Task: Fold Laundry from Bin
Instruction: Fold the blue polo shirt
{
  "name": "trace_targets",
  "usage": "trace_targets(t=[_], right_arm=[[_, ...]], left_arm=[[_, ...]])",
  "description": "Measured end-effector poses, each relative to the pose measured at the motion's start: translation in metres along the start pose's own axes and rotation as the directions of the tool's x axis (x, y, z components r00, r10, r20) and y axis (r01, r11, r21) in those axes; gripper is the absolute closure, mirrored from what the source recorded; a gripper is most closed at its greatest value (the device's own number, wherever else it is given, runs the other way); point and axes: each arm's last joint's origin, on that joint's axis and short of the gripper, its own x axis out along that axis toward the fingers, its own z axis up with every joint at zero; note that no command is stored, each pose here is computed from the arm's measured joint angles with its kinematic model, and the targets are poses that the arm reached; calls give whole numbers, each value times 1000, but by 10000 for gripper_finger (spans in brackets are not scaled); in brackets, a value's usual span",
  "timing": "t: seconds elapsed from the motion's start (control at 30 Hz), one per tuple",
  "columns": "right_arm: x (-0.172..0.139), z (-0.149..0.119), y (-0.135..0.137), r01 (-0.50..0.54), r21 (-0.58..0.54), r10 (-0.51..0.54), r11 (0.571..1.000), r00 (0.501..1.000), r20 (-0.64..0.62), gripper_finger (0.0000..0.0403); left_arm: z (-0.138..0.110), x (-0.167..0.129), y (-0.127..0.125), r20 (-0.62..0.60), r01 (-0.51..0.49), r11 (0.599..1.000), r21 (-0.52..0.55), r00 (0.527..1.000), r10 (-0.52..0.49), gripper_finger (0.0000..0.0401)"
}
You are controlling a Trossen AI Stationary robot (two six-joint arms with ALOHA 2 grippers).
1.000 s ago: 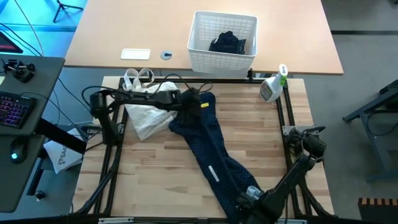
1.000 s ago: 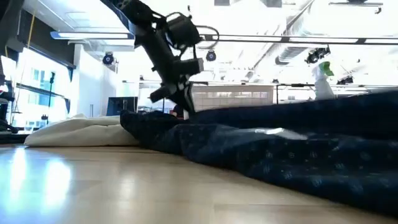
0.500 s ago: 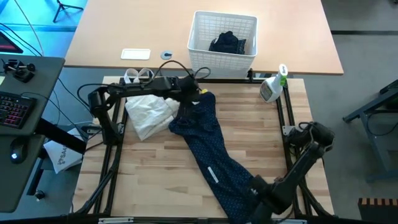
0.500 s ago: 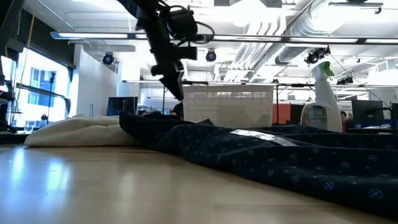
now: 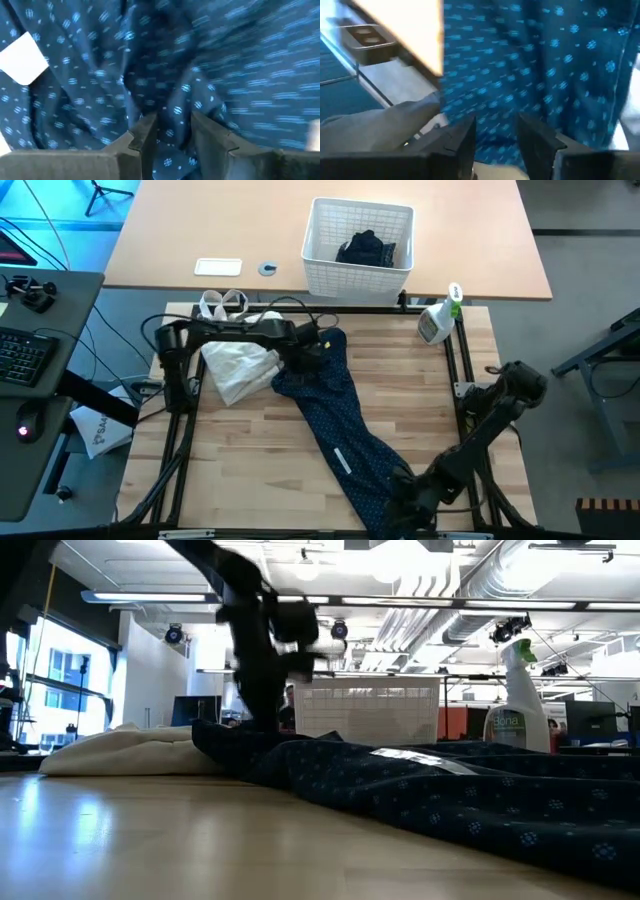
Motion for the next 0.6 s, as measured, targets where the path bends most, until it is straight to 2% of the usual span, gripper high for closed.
trace_targets(t=[0.1,0.17,0.23,0.3,0.37,0.47,0.53,0.6], right_arm=[[20,7,-21,64,56,-60,996,997,-56,290],[25,9,-31,108,106,-98,988,990,-100,301],[27,9,-36,142,141,-122,980,982,-141,311],[27,4,-43,195,173,-162,966,969,-188,319],[26,-2,-47,239,206,-193,949,956,-221,324],[24,-9,-45,237,211,-191,948,957,-217,328],[21,-13,-37,203,196,-159,959,963,-217,329],[17,-15,-27,160,186,-124,969,974,-192,329]], left_arm=[[2,28,12,-25,-103,992,78,994,106,297],[6,41,22,-54,-196,969,149,977,206,298],[17,38,30,-43,-345,917,200,932,360,300],[27,32,37,-19,-460,864,206,881,473,305],[36,17,43,39,-511,837,197,857,514,313],[48,-15,45,136,-554,816,166,832,538,326],[48,-33,43,161,-550,820,157,834,529,333],[43,-48,39,178,-499,854,148,863,473,337]])
